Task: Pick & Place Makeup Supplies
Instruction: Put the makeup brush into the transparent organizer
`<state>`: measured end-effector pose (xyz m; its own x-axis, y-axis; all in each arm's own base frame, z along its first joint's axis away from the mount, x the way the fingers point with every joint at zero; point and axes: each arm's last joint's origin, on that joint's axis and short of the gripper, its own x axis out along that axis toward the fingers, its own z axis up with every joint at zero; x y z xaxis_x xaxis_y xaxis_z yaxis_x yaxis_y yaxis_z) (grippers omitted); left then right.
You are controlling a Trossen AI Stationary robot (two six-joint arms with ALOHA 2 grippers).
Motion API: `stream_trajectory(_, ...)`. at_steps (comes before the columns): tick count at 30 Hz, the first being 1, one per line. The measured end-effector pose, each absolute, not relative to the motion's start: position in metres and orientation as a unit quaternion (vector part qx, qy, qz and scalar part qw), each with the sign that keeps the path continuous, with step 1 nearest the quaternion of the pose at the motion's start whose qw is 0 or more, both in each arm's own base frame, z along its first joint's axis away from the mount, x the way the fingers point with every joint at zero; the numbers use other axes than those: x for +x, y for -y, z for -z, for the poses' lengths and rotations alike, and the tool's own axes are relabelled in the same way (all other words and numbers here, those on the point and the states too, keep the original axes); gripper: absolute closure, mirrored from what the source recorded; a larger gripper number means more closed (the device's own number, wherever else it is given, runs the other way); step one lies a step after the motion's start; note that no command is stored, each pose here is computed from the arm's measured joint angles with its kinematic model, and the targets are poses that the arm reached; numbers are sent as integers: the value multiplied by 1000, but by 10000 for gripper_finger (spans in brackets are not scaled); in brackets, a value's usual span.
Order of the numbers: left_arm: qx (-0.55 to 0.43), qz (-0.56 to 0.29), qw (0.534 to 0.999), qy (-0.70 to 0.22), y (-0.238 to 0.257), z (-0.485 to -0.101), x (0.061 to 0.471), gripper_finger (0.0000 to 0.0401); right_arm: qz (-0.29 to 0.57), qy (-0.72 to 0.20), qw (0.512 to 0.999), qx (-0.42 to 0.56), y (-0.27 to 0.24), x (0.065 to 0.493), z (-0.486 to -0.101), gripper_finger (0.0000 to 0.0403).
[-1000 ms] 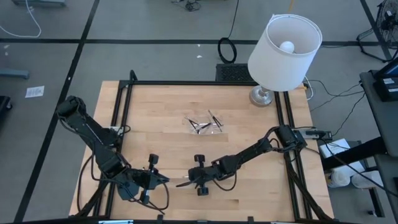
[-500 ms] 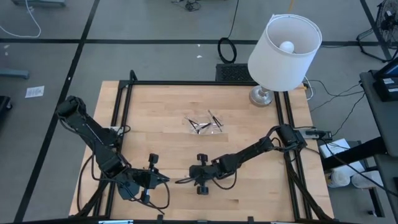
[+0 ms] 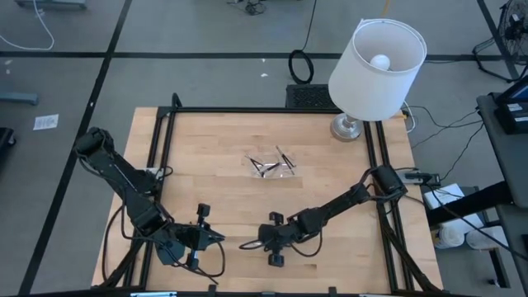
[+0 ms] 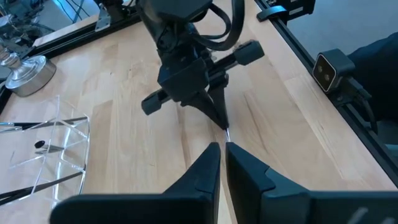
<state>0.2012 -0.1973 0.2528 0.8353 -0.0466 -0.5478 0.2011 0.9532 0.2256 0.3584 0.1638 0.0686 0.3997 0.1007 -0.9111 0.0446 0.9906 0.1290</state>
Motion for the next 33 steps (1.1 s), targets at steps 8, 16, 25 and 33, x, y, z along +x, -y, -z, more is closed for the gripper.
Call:
stream_trajectory(8,136,65,948,-280,197,-253,201,366,-2,-566,821,73,-162,355,-69,402)
stream_trajectory(16,135,65,948,-281,197,-253,201,366,-9,-535,843,50,-163,352,-95,402)
stream_trajectory(25,132,65,949,-280,197,-253,201,366,-29,-490,870,39,-166,350,-131,388)
stream_trajectory(33,132,65,949,-279,197,-253,201,366,-26,-491,870,38,-166,350,-130,354)
